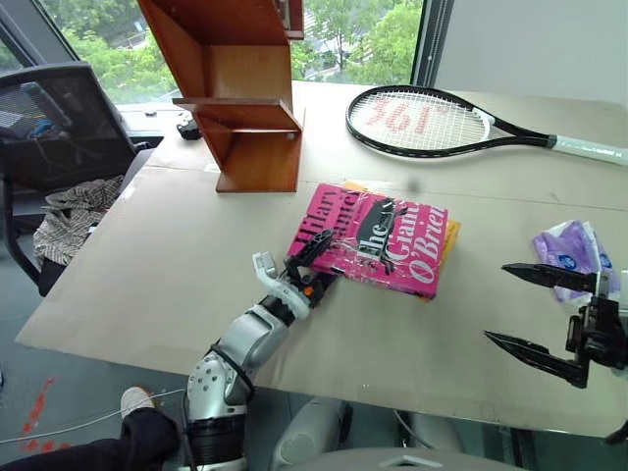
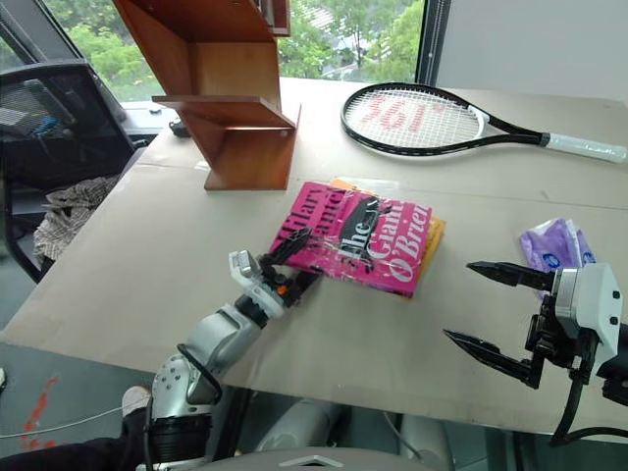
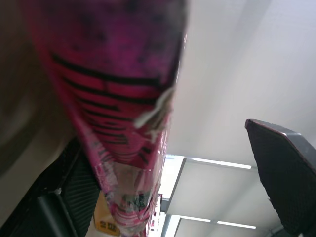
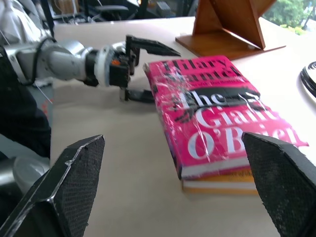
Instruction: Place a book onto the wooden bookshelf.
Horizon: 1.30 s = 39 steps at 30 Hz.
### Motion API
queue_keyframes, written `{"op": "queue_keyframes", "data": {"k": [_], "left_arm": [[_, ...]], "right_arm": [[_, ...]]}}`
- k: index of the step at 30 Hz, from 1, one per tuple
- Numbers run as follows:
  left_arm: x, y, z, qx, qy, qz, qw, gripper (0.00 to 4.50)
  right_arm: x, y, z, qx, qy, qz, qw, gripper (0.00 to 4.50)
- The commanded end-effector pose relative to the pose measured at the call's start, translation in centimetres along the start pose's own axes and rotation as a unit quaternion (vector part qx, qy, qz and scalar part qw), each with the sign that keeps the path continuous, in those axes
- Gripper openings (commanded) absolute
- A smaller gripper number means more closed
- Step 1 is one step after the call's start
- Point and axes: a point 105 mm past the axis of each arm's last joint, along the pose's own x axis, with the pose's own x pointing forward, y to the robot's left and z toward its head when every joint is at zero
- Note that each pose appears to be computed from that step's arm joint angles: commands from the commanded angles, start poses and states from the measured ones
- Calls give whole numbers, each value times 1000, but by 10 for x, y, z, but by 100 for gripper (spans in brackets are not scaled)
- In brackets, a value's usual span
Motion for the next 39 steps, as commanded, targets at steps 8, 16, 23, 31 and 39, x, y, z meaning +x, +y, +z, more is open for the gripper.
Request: {"op": "queue_keyframes", "data": {"k": [8,16,23,31,39], "left_arm": [[-2,10,2,-21,-2,6,1000,151],[-17,-10,11,-13,1,-38,999,3],[-24,-56,31,92,11,-90,992,3],[-18,-135,39,384,60,-138,911,3],[1,-204,21,736,74,-168,652,3]], "right_arm": [[14,4,24,-16,-62,23,998,450],[16,4,22,-15,-65,19,998,450],[16,0,23,-17,-76,0,997,450],[8,-42,28,-52,-98,-112,987,450],[0,-77,39,-57,-119,-178,975,450]]}}
